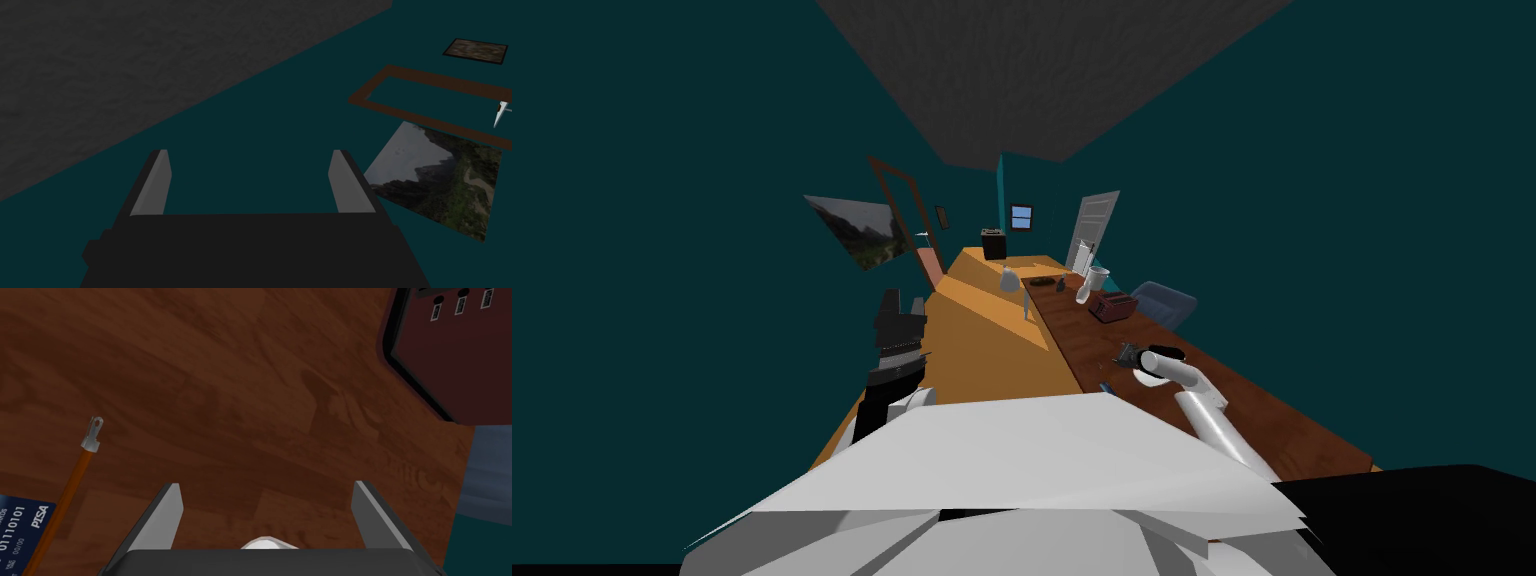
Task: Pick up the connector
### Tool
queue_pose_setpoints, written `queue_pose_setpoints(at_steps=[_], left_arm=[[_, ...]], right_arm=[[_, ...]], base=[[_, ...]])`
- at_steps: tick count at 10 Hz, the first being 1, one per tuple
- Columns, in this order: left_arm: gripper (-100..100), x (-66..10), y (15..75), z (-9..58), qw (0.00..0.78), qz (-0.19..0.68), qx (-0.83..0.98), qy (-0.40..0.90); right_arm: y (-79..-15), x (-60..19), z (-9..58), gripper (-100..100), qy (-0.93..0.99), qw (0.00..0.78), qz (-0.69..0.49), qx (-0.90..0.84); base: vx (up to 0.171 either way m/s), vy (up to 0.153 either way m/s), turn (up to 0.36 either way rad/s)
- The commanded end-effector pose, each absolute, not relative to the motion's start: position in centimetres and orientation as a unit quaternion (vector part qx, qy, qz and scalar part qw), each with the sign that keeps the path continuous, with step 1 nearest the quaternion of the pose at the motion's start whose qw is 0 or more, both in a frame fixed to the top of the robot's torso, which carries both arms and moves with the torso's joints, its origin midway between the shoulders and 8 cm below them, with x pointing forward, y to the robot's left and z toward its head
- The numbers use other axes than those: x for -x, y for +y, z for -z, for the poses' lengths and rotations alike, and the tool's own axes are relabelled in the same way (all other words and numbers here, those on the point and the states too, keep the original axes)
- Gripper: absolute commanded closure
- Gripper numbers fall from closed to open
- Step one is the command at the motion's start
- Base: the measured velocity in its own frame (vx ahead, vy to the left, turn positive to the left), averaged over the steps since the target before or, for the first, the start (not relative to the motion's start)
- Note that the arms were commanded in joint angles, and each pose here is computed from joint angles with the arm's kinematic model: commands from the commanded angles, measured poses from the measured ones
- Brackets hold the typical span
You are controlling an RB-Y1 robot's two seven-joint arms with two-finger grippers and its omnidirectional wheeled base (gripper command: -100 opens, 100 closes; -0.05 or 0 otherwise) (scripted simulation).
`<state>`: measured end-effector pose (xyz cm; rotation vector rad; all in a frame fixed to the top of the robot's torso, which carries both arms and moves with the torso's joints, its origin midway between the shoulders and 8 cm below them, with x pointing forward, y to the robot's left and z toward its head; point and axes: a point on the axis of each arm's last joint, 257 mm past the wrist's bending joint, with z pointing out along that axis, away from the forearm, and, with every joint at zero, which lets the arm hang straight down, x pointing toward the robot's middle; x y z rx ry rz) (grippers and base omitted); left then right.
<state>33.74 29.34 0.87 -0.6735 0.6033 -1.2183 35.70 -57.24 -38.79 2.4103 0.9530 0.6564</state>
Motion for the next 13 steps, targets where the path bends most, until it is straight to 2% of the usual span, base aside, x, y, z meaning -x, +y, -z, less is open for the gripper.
queue_pose_setpoints(at_steps=[1,13], left_arm=[[0,-33.7,29.3,-0.9,0.726,0.552,0.305,0.274],[0,-33.7,29.3,-0.9,0.726,0.552,0.305,0.274]], right_arm=[[-57.8,-34.9,39.5,-100,0.326,0.204,-0.229,-0.894],[-57.6,-26.4,44.6,-100,0.206,0.026,-0.136,-0.969]], base=[[0.038,-0.008,0.017],[0.025,-0.007,0.006]])
